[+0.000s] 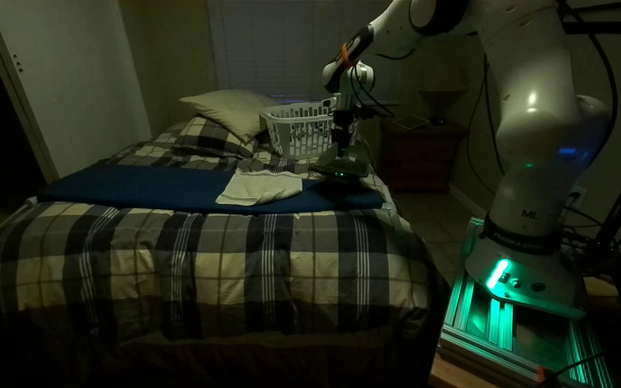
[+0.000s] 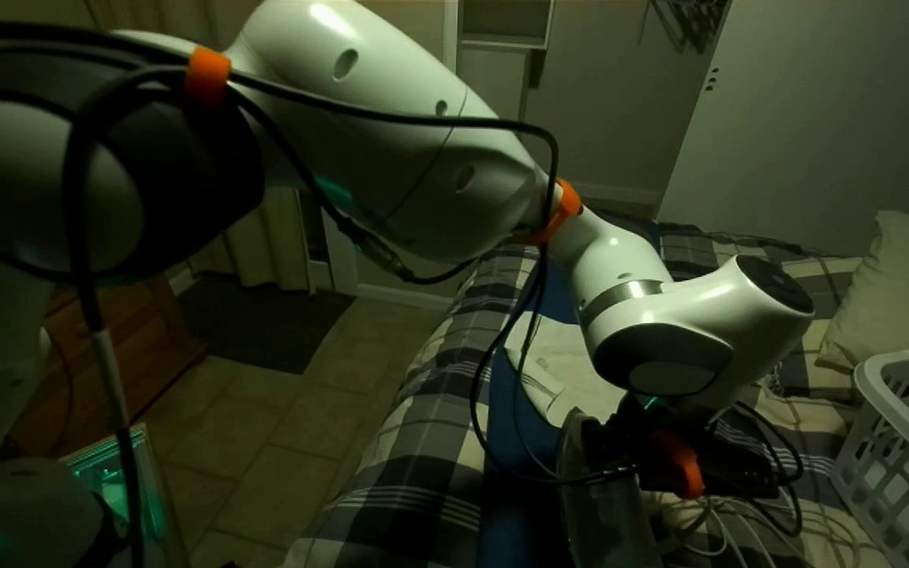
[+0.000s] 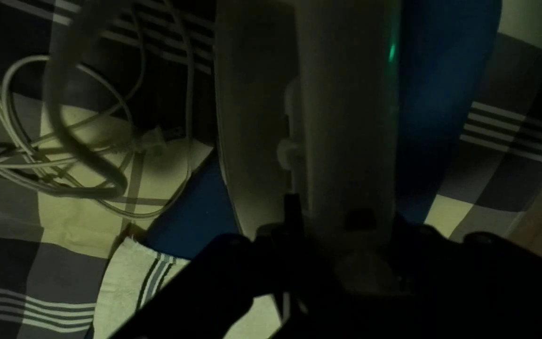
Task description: Use the pressing iron to straighten the towel
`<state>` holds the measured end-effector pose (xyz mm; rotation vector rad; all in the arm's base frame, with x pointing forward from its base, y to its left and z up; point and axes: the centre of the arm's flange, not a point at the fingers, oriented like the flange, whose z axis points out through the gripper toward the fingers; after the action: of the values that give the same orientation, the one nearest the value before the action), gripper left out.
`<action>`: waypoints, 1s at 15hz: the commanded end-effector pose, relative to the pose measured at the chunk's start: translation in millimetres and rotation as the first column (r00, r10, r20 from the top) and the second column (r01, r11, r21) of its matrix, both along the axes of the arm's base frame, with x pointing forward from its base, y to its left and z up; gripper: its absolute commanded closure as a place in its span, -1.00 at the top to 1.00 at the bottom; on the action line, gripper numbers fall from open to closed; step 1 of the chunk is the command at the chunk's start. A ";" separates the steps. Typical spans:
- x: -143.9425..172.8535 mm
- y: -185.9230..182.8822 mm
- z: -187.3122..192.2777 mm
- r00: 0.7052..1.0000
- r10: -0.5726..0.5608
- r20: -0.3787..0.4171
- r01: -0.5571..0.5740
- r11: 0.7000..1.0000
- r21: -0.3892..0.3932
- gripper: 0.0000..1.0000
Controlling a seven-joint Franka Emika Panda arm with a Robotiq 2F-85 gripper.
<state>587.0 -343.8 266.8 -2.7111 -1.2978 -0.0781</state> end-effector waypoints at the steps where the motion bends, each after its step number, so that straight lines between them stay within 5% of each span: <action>1: 27.0 -11.2 8.6 1.000 -0.016 0.013 0.016 1.000 0.000 -0.72; 9: 54.9 8.7 19.3 0.997 -0.048 0.057 0.046 0.998 0.044 -0.72; 15: 70.5 28.5 14.7 0.997 -0.079 0.002 0.078 0.994 0.072 -0.72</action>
<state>639.3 -314.6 264.9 -2.7063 -1.2149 -0.1242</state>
